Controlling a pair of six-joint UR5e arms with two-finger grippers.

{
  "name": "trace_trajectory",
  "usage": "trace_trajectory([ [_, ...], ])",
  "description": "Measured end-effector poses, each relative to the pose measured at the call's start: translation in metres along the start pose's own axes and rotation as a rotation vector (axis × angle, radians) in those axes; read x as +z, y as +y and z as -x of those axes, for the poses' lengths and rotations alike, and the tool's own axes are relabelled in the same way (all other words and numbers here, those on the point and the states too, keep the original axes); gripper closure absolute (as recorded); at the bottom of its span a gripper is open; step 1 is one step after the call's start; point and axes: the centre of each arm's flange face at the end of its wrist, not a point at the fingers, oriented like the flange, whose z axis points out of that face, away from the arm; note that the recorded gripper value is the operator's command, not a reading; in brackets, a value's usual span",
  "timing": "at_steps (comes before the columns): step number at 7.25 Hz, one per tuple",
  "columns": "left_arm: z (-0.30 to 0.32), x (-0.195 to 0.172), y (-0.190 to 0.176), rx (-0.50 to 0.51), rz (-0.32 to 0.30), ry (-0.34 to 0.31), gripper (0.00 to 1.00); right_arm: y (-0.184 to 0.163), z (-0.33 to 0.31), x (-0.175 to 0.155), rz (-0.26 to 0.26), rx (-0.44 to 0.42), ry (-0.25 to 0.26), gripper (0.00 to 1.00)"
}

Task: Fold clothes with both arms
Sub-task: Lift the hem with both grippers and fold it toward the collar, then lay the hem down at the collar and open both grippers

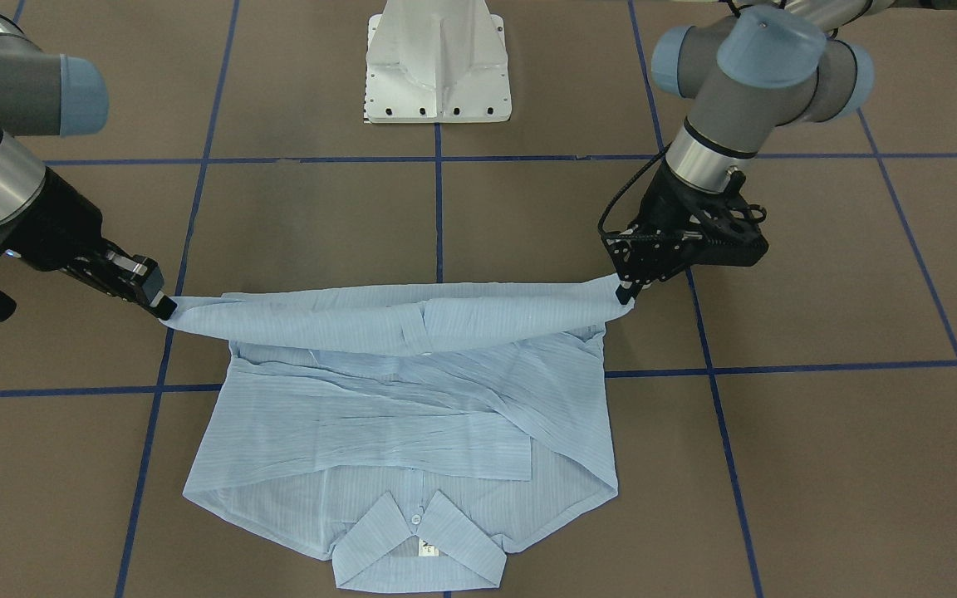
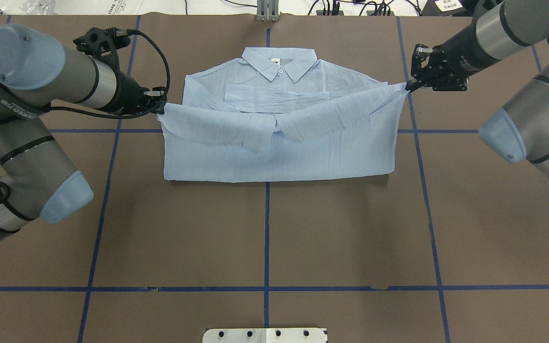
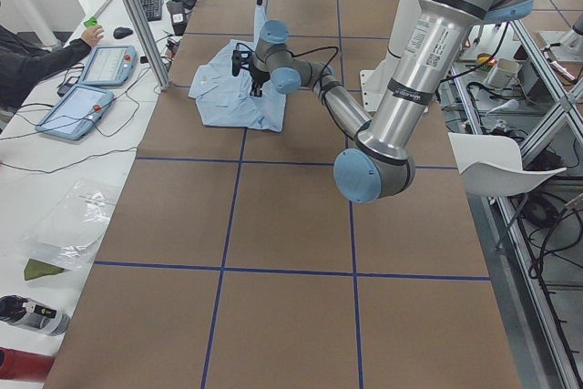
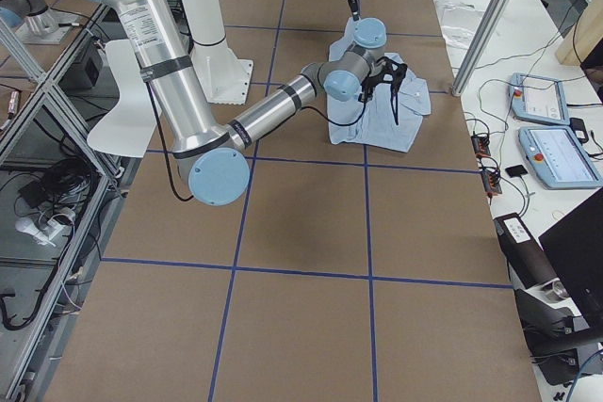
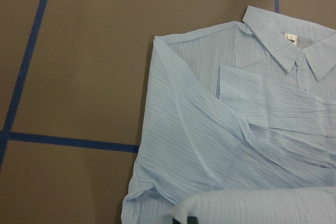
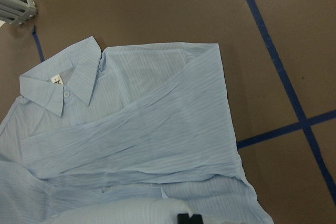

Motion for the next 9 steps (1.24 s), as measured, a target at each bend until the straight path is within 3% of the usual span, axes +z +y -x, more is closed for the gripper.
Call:
trace_trajectory([
  [7, -0.004, 0.085, -0.112, -0.019, -0.079, 0.041, 1.00, -0.078, 0.033, 0.044, -0.009, 0.040, 0.068, 1.00],
  [9, 0.004, 0.105, -0.126, -0.022, -0.086, 0.041, 1.00, -0.094, 0.030, 0.061, -0.002, 0.048, 0.100, 1.00],
])
